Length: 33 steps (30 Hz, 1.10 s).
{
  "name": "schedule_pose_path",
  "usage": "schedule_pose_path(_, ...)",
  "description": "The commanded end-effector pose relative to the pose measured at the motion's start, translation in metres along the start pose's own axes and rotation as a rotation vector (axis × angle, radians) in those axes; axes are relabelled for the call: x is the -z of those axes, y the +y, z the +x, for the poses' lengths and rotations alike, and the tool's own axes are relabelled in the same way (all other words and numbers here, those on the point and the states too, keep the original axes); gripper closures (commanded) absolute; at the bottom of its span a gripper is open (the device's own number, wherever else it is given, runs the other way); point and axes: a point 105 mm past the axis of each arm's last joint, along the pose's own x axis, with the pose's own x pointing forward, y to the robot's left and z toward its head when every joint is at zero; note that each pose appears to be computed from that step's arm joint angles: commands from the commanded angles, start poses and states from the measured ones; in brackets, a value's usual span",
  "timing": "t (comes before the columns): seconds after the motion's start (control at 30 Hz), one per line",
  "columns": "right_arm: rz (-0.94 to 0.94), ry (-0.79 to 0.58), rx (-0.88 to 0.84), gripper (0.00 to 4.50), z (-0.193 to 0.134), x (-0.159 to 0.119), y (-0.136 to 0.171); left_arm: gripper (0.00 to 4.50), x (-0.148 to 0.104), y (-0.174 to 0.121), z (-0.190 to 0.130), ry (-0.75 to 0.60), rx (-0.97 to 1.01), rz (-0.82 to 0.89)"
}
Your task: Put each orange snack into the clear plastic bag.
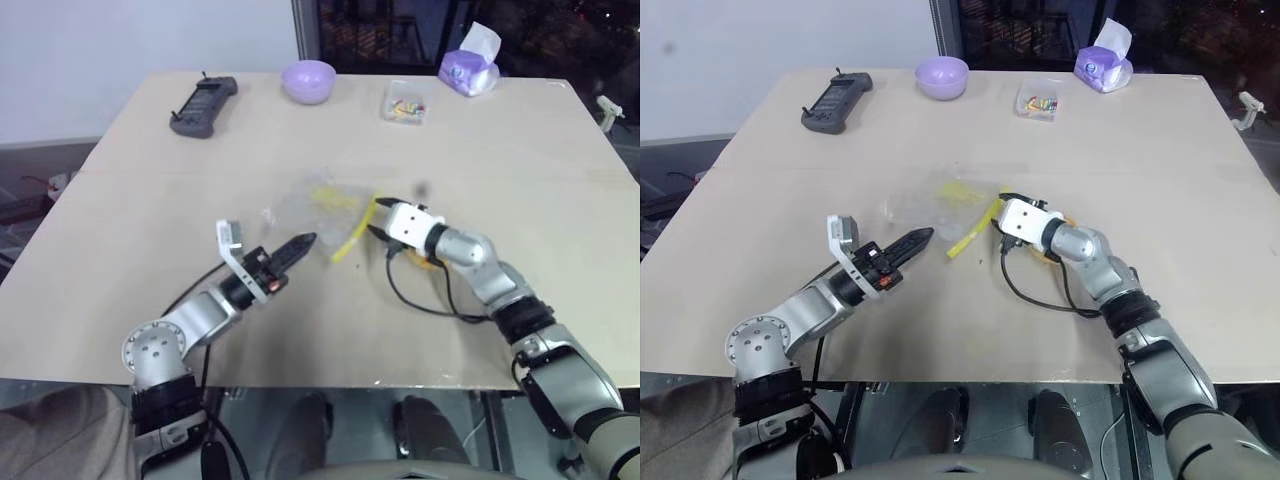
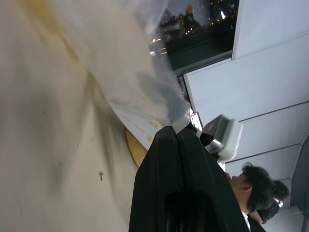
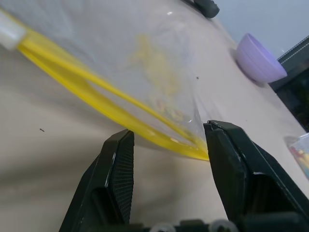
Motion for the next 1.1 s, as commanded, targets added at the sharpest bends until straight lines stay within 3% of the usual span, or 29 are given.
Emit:
schedule_pose_path(0.03,-0.033,-0.067,0.029,1.98,0.005,-0.017,-0.011,4.45,-0.001,-0.012,-0.001,-0.001,0.049,0.025)
schedule_pose_path(0.2,-0.064,-0.094,0.004,1.98,0.01,-0.023,-0.005,4.45,-0.001,-0.012,-0.003,0.007,0.052,0.027)
schedule_pose_path(0.3,-0.079,-0.117,-0.003,2.85,0.013,-0.029,-0.003,4.5,-0.001,-0.013,-0.004,0.011,0.057,0.03)
schedule_pose_path(0.37,-0.081,-0.129,-0.005,3.63,0.014,-0.031,-0.002,4.5,-0.001,-0.013,-0.005,0.015,0.058,0.031)
schedule_pose_path(0.4,-0.082,-0.131,-0.007,4.27,0.014,-0.032,-0.002,4.5,0.0,-0.013,-0.005,0.016,0.057,0.031)
schedule_pose_path(0.43,-0.083,-0.133,-0.009,4.45,0.014,-0.032,-0.001,4.5,0.0,-0.013,-0.005,0.018,0.056,0.031)
schedule_pose_path(0.9,-0.123,-0.169,-0.004,4.45,0.014,-0.04,0.0,4.5,-0.002,-0.009,-0.009,0.02,0.049,0.045)
schedule_pose_path(0.93,-0.134,-0.166,-0.005,3.95,0.014,-0.039,0.0,4.5,-0.002,-0.009,-0.009,0.02,0.049,0.046)
schedule_pose_path(1.0,-0.172,-0.151,-0.028,3.38,0.014,-0.036,0.003,4.5,-0.002,-0.009,-0.009,0.021,0.049,0.049)
schedule_pose_path(1.1,-0.229,-0.113,-0.069,1.99,0.015,-0.027,0.01,4.5,-0.003,-0.009,-0.009,0.02,0.051,0.051)
